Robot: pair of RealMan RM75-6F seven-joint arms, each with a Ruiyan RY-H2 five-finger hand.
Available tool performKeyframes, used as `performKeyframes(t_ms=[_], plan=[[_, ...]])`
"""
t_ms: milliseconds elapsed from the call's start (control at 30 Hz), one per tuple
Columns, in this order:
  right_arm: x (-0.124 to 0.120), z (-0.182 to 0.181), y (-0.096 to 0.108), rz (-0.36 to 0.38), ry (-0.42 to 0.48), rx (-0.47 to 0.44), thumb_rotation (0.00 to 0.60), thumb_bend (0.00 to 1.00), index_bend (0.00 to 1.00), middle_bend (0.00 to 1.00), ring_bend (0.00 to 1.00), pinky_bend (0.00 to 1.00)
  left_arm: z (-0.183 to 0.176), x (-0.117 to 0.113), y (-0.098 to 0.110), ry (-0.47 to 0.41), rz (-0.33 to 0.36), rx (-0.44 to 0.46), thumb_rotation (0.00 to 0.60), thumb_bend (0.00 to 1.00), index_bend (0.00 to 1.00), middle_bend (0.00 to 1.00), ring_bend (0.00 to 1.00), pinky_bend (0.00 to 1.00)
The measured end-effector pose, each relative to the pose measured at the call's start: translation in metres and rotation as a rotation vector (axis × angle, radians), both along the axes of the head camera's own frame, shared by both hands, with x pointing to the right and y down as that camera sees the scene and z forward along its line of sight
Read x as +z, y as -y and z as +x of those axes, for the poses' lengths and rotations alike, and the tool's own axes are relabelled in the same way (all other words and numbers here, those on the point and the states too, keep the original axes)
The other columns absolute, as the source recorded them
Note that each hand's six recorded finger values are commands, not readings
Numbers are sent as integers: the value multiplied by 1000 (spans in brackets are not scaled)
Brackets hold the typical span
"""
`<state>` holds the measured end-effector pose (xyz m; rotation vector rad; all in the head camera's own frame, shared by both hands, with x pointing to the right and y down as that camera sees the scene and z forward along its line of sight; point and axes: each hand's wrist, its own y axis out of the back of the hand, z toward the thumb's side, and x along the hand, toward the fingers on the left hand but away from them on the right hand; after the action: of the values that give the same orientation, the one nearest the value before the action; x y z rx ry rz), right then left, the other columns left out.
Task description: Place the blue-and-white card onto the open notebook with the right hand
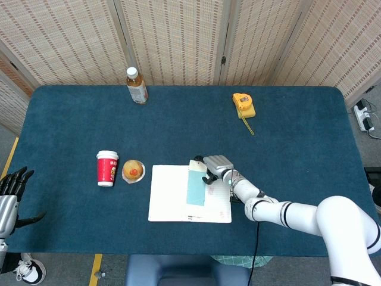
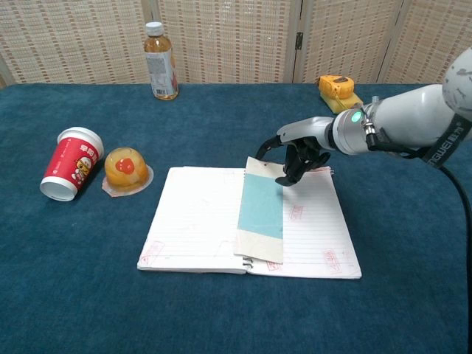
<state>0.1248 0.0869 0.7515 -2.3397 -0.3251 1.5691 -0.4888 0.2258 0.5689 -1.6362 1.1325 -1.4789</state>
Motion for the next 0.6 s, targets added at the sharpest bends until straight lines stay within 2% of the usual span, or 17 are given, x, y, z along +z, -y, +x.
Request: performKeyframes(t_ms=[433, 600], plan=[[-7, -9, -14, -7, 17, -85, 577, 494, 154, 926, 939, 1000, -1, 0, 1, 7, 3, -10, 600, 143, 120, 63, 7, 0], [-11, -3, -15, 19, 3, -107, 575, 495, 155, 925, 939, 1000, -2, 1, 1, 10, 0, -8, 600, 143, 121, 63, 7, 0]])
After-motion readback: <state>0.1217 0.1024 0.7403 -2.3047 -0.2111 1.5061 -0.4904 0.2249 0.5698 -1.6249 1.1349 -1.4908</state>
